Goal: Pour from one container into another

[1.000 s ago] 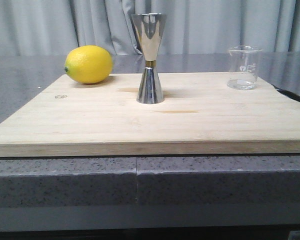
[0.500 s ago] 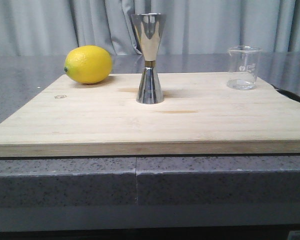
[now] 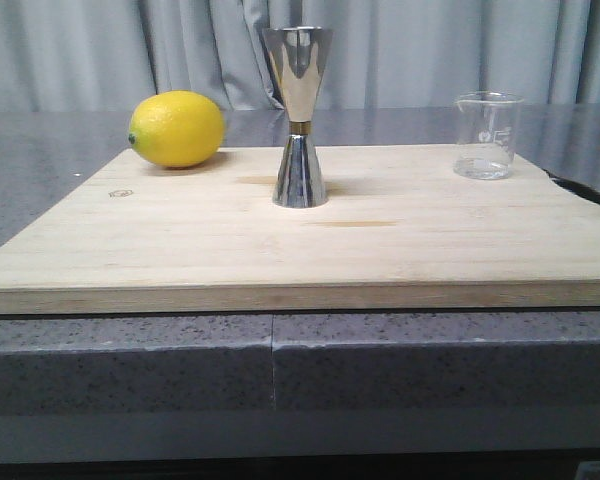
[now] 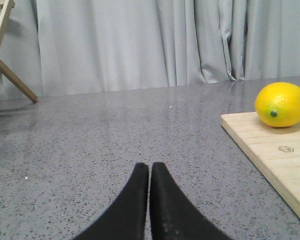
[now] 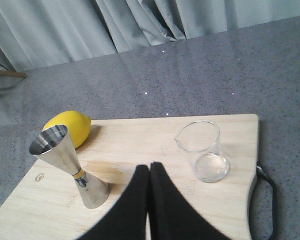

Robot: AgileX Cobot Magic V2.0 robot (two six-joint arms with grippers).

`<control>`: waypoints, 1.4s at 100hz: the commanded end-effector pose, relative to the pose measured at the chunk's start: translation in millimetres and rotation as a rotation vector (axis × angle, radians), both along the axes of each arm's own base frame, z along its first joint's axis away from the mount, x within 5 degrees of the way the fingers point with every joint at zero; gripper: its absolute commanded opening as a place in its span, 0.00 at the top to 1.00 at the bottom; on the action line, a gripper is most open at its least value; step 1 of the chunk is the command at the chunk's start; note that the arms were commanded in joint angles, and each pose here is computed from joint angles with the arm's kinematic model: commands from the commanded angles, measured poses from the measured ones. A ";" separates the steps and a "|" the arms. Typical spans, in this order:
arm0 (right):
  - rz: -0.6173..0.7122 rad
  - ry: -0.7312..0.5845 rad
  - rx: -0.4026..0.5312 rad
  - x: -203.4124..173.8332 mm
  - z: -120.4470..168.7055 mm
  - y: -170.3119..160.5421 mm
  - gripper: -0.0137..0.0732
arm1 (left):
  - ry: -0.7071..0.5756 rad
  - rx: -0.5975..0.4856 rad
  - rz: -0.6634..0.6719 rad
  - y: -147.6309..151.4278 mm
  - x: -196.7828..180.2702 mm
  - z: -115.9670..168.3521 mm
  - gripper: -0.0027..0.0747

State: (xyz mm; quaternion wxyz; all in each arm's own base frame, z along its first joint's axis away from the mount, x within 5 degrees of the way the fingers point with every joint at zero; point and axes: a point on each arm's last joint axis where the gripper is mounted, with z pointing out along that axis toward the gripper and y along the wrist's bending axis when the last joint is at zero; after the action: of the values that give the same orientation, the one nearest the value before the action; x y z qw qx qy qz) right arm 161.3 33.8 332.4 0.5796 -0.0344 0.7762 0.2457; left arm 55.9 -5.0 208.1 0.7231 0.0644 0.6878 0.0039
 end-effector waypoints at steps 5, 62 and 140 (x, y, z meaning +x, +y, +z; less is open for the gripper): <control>-0.027 -0.039 -0.028 0.0 9.2 -2.9 0.92 | -0.080 -0.017 0.005 0.6 -1.3 1.4 0.99; -0.069 -0.091 -0.035 -14.8 9.9 -5.5 0.92 | -0.080 -0.017 0.005 0.6 -1.3 1.4 0.99; -0.498 -0.357 -0.120 -112.7 -99.1 -37.3 0.92 | -0.080 -0.017 0.005 0.6 -1.3 1.4 0.99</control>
State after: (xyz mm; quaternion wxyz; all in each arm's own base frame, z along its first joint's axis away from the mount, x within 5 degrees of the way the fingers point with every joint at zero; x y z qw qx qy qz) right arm 50.7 -5.2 235.9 0.7471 0.1147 0.6511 0.0682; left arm 55.9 -5.0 208.1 0.7231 0.0658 0.6876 0.0056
